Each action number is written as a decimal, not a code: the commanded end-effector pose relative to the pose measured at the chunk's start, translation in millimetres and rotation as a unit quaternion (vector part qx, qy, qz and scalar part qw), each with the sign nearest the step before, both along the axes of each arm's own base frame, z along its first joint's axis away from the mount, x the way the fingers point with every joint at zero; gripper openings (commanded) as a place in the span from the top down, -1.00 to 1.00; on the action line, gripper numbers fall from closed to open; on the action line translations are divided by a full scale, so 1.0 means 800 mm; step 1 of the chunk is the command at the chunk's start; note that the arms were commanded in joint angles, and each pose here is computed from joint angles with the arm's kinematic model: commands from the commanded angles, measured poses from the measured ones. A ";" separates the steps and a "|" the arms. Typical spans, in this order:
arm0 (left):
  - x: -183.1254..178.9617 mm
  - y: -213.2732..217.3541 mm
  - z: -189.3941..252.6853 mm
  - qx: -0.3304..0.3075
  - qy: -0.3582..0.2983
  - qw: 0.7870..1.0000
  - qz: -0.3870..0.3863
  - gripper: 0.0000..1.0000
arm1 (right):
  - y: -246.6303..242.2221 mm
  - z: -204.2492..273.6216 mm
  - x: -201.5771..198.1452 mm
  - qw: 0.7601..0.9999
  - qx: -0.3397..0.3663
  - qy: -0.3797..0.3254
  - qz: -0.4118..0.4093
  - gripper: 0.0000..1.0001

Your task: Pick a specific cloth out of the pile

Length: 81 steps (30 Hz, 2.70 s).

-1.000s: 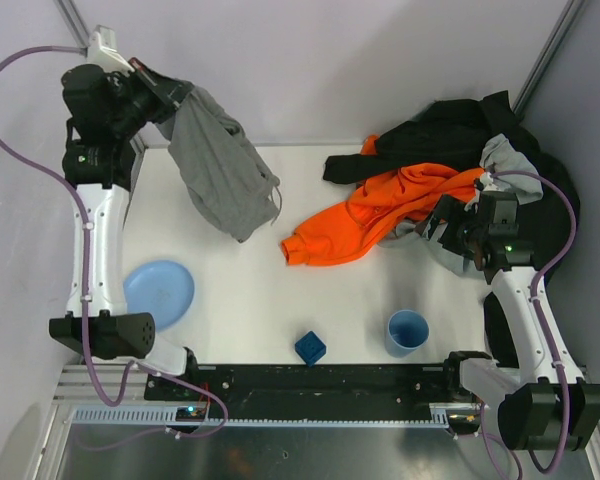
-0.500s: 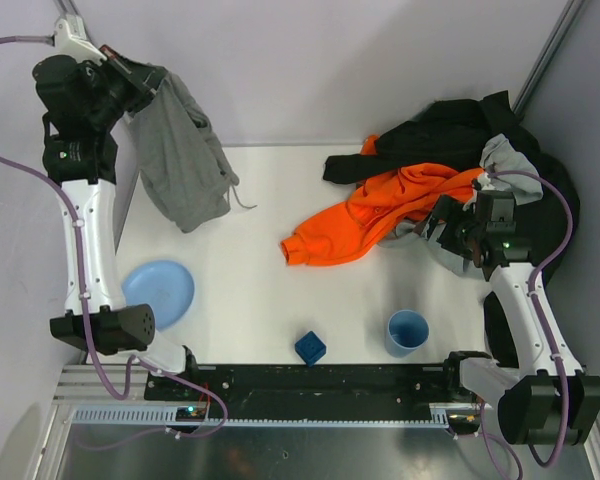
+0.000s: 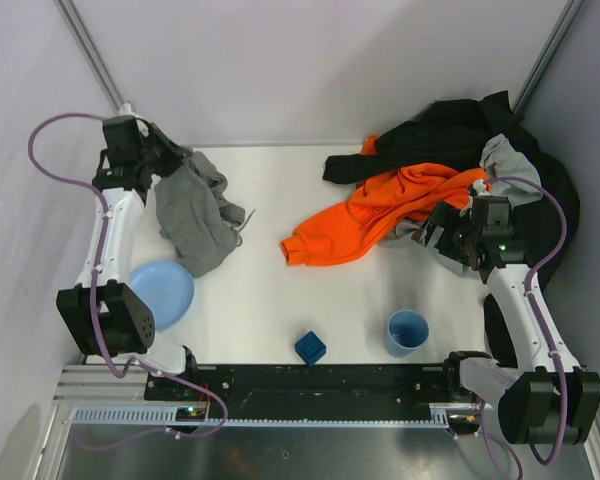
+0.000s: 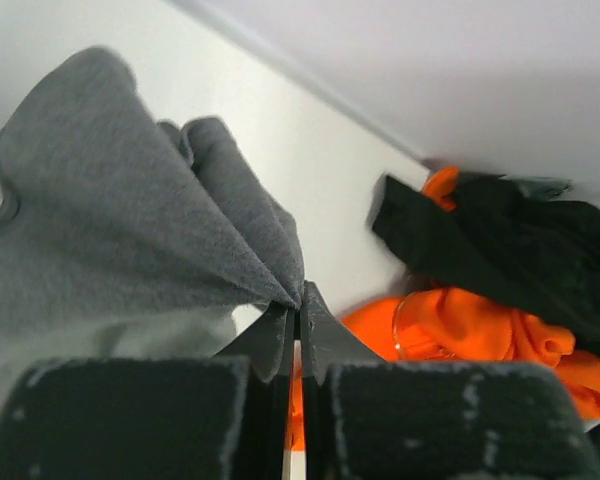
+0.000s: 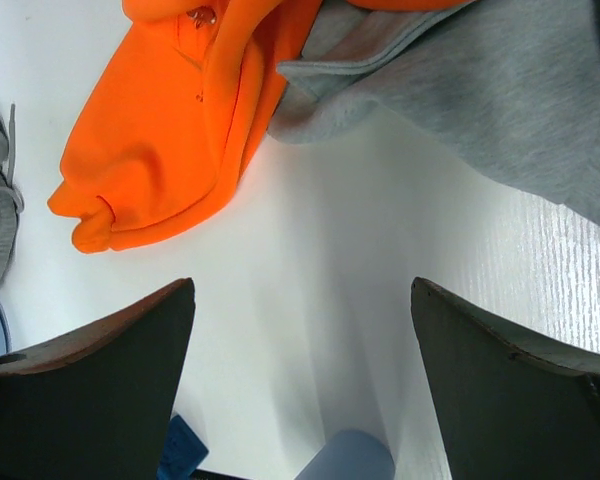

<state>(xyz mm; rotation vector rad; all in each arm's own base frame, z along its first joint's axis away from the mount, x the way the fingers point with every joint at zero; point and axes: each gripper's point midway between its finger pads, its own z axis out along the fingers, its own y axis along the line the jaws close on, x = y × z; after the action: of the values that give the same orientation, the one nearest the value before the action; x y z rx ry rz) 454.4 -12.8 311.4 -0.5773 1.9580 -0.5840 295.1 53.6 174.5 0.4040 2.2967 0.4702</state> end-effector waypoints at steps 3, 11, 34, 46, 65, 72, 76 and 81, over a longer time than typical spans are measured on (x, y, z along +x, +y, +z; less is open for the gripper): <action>-0.015 0.010 -0.009 0.012 -0.027 0.999 0.020 0.99 | 0.012 0.004 0.003 1.000 0.004 -0.016 0.014 -0.86; -0.022 0.009 -0.103 -0.002 0.047 0.999 0.023 0.99 | 0.013 0.003 0.003 1.000 0.004 -0.015 0.015 -0.86; -0.057 -0.010 -0.359 -0.071 0.292 0.954 0.023 0.99 | 0.013 -0.007 -0.006 1.000 0.005 -0.009 0.014 -0.87; -0.054 -0.003 -0.322 -0.050 0.253 0.966 0.025 0.86 | 0.014 -0.008 -0.008 1.000 0.006 -0.009 0.013 -0.87; -0.071 -0.024 -0.168 -0.055 0.104 0.993 -0.021 -0.99 | 0.018 -0.002 -0.009 1.000 0.016 -0.015 0.017 -0.88; -0.077 -0.034 -0.161 -0.055 0.095 0.993 -0.051 -0.99 | 0.024 -0.006 -0.007 1.000 0.019 -0.011 0.022 -0.88; -0.082 -0.040 -0.161 -0.042 0.091 0.992 -0.073 -0.99 | 0.028 -0.007 -0.005 0.999 0.021 -0.010 0.027 -0.89; -0.091 -0.056 -0.160 0.001 0.097 0.989 -0.109 -0.99 | 0.034 -0.010 -0.003 0.999 0.021 -0.007 0.036 -0.90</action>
<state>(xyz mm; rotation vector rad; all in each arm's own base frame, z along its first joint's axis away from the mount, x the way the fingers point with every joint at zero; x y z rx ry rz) 390.8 -43.1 165.7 -0.6056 2.2133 -0.7023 286.6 74.6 163.0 0.3597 2.3180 0.5319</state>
